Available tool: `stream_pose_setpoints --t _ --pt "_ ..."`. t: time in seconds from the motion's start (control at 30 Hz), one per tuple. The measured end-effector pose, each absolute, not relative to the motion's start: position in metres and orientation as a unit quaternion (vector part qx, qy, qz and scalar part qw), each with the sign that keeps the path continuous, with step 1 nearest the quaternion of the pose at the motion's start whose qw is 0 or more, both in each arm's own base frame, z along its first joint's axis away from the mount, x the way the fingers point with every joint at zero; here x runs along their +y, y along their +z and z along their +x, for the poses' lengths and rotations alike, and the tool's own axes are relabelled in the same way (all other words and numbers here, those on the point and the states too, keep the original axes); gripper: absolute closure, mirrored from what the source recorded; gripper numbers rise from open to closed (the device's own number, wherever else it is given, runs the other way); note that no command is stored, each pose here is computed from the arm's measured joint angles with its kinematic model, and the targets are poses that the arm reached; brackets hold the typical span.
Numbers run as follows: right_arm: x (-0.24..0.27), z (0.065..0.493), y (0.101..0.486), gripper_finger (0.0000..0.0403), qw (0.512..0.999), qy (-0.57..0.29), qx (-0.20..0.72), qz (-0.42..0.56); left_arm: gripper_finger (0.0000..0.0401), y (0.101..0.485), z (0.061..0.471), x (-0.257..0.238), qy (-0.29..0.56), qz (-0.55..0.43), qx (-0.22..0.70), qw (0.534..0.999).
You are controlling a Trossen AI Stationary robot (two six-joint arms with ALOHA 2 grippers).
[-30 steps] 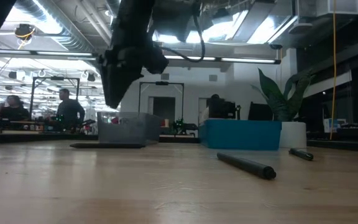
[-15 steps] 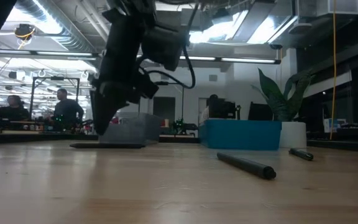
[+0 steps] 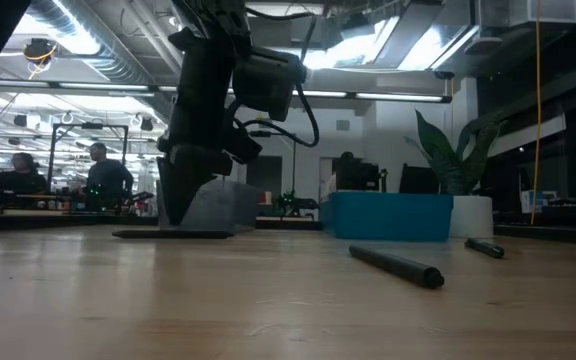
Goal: Sort pens & pencils
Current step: Put the top left black pen into the gray bin
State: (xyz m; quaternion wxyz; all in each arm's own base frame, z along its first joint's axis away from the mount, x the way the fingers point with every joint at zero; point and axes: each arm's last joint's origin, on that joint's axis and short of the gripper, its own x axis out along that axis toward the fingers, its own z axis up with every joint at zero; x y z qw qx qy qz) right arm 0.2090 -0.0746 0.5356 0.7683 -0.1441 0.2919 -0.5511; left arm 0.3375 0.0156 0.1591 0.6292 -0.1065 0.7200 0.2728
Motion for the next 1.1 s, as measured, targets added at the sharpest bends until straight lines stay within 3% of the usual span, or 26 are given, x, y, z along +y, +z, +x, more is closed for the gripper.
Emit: stream_pose_setpoints --t 1.1 --pt "-0.075 0.211 0.538 0.0325 0.772 -0.554 0.277 -0.14 0.03 0.135 0.327 0.021 0.248 -0.129 0.724 0.63"
